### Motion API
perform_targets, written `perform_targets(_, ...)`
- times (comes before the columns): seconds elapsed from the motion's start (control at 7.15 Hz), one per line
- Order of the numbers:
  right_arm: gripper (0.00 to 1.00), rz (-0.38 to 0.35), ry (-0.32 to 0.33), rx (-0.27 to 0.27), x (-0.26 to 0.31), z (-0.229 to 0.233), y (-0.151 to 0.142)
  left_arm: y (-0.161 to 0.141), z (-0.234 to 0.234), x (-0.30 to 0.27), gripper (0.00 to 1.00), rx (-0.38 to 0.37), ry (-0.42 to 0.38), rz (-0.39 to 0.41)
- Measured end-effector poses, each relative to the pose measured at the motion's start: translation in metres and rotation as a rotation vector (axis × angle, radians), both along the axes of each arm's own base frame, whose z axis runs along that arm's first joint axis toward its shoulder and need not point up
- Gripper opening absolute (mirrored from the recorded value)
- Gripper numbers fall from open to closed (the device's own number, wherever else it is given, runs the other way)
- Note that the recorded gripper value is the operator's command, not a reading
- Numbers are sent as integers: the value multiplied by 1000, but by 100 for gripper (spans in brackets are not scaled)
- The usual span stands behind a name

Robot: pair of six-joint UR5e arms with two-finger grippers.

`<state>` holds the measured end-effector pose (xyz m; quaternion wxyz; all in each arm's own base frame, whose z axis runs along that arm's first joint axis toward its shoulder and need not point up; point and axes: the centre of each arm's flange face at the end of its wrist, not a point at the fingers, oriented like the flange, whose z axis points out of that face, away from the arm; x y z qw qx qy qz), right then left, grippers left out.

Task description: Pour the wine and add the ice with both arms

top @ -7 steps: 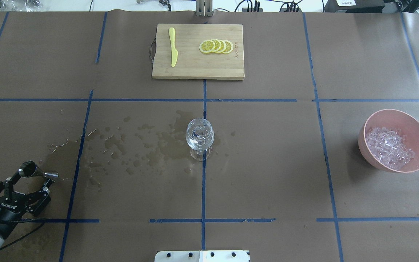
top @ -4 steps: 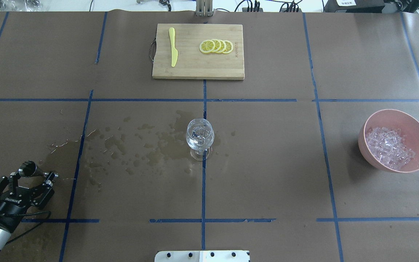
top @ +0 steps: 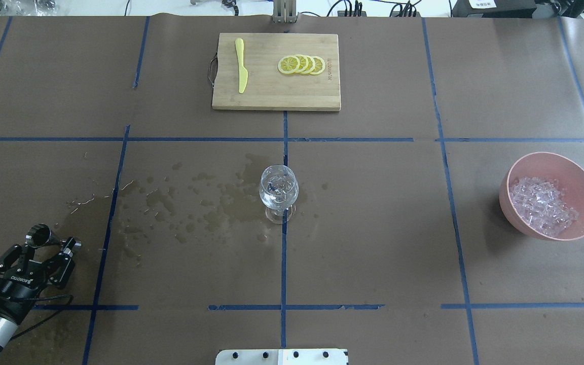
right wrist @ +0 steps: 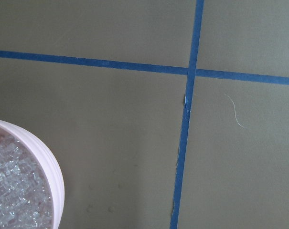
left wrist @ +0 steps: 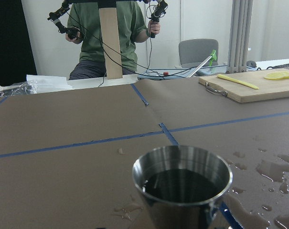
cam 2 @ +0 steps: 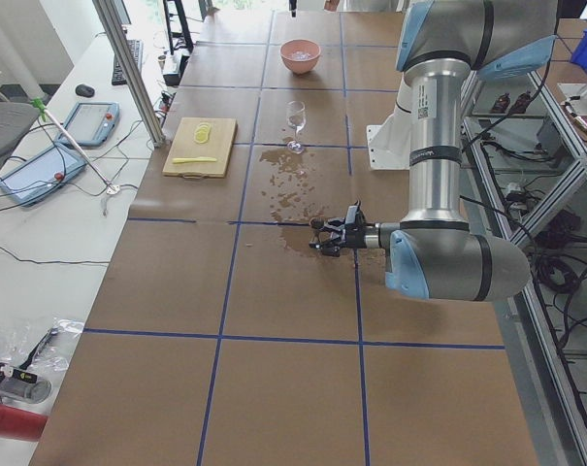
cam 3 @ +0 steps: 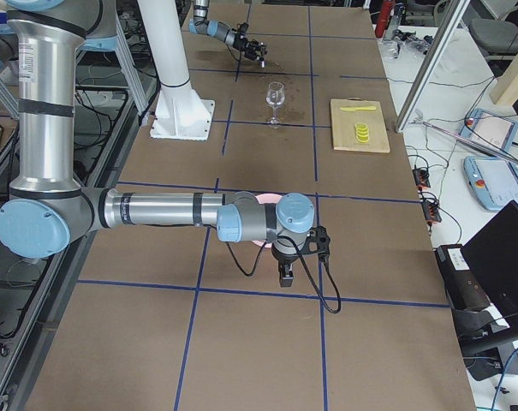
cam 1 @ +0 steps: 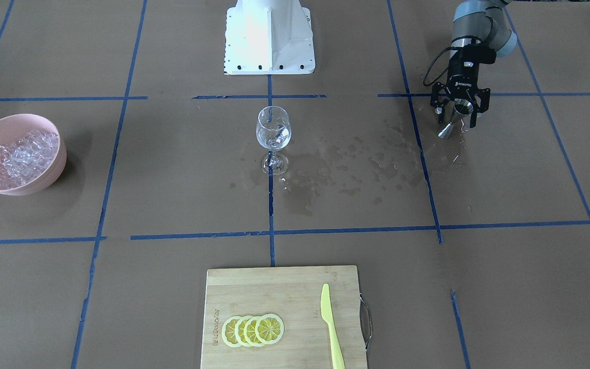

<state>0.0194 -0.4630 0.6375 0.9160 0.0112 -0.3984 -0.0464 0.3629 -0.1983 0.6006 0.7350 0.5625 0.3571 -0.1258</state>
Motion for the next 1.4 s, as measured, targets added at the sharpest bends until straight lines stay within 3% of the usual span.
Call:
perform_targets(0.28,100,0,0,0,0,0,0,0,-5,-1,33,-1,7,13)
perform_targets(0.7,100,-1,0,-2,0,1,2,-1,-8,-10,0,17,0,41)
perform_targets(1.12,100,-1,-3,-4,0,2,2,-1,-17,-12,0,38,-11,50)
perform_targets(1.4,100,-1,-8,-5,0,1,2,-8,-54,-4,0,90,-30,58)
